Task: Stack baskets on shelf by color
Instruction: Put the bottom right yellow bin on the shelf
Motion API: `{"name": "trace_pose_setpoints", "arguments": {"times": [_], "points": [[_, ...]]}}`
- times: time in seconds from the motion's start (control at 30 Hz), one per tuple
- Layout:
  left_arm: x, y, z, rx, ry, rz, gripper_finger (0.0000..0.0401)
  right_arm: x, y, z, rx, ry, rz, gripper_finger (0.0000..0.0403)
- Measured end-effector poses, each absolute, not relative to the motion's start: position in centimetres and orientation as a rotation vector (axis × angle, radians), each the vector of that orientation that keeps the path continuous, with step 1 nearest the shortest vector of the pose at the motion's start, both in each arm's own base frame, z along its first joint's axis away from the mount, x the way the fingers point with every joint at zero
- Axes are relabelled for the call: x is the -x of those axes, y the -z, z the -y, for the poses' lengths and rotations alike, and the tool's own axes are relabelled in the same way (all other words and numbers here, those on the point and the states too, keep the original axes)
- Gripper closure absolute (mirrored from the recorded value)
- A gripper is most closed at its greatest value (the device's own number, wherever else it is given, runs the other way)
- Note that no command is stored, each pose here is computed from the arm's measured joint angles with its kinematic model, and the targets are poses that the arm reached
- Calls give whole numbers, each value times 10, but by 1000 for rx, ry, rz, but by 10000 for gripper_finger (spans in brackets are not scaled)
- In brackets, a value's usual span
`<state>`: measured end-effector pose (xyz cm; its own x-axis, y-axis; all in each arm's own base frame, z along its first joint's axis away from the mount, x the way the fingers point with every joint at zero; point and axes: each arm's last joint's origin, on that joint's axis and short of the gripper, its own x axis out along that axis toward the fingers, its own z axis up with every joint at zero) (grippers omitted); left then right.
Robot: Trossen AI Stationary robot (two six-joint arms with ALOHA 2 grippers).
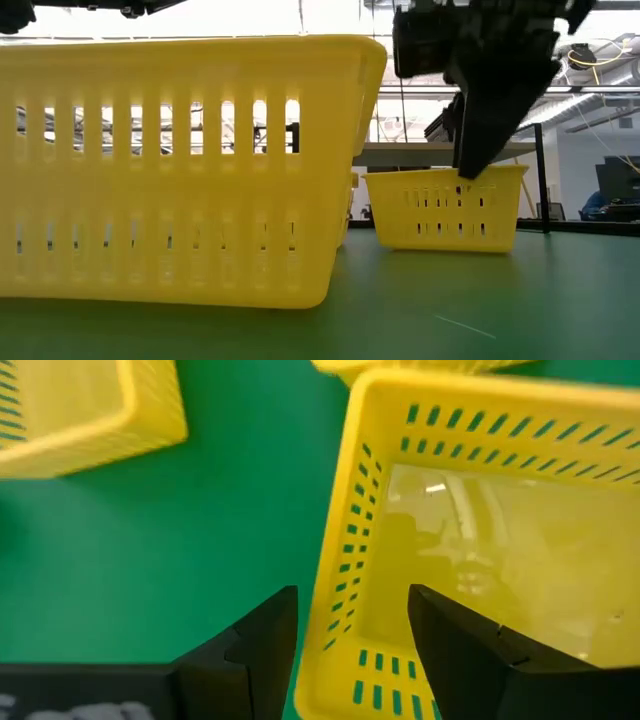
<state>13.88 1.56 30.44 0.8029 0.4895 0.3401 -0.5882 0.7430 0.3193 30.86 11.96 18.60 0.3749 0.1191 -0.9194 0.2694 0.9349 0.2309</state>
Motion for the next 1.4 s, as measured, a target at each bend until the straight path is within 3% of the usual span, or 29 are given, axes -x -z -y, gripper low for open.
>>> {"name": "trace_pose_setpoints", "arguments": {"times": [0.23, 0.5, 0.8, 1.07, 1.23, 1.4], "points": [[-139, -304, -16, -428, -596, 242, 364, -310, -181, -115, -313, 78, -1224, 236], [-139, -304, -16, -429, -596, 241, 364, -298, -191, -112, -206, -60, -1294, 388], [-139, -304, -16, -430, -597, 241, 364, -273, -232, -104, -178, -139, -1246, 396], [-139, -304, -16, -431, -597, 241, 364, -234, -305, -82, 25, -167, -880, 400], [-139, -305, -16, -430, -598, 246, 364, -218, -339, -63, 194, -72, -631, 401], [-139, -305, -16, -429, -598, 247, 364, -213, -350, -36, 397, 136, -598, 401]]}}
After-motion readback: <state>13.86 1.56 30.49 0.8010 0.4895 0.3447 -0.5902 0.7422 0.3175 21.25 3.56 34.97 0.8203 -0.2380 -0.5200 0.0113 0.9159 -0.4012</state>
